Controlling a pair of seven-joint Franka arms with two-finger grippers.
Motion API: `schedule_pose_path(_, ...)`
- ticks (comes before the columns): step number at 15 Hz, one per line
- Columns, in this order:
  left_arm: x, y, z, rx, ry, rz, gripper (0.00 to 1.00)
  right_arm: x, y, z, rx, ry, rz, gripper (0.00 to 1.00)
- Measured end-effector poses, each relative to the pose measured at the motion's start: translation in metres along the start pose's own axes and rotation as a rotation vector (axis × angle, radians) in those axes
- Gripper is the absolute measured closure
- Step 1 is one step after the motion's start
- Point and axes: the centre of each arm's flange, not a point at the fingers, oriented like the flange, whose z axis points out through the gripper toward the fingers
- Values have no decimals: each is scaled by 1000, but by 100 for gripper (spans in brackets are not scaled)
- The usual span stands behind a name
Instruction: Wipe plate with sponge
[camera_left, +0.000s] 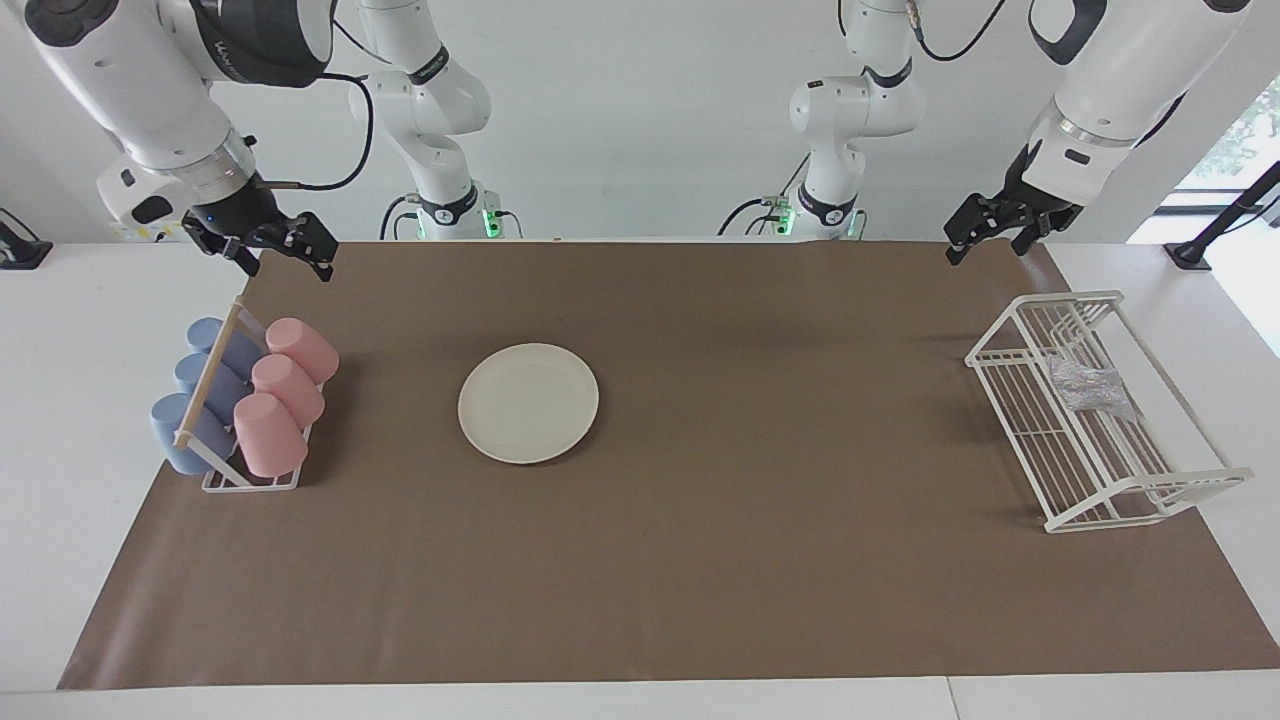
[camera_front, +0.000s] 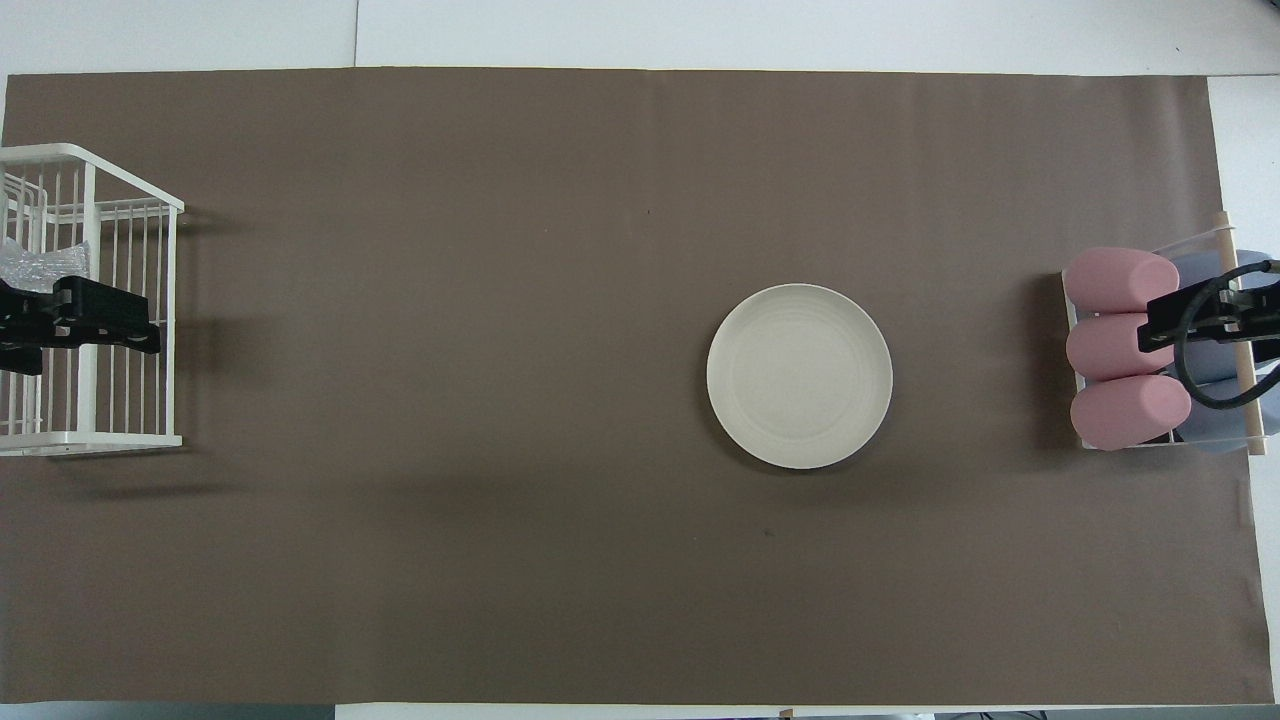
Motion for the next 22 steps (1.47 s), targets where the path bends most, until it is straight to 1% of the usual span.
schedule_pose_path(12,1,-5,-1,-2,5,-11,0,0,0,0,0,0,0,0)
schedule_pose_path(14,2,-6,-1,15,13,-42,0,0,0,0,0,0,0,0)
schedule_pose_path(15,3,-8,-1,54,23,-61,0,0,0,0,0,0,0,0)
schedule_pose_path(18,7,-6,6,221,60,-52,0,0,0,0,0,0,0,0)
schedule_pose_path(20,17,5,29,355,82,-8,0,0,0,0,0,0,0,0)
schedule_pose_path(22,36,14,71,534,97,60,0,0,0,0,0,0,0,0)
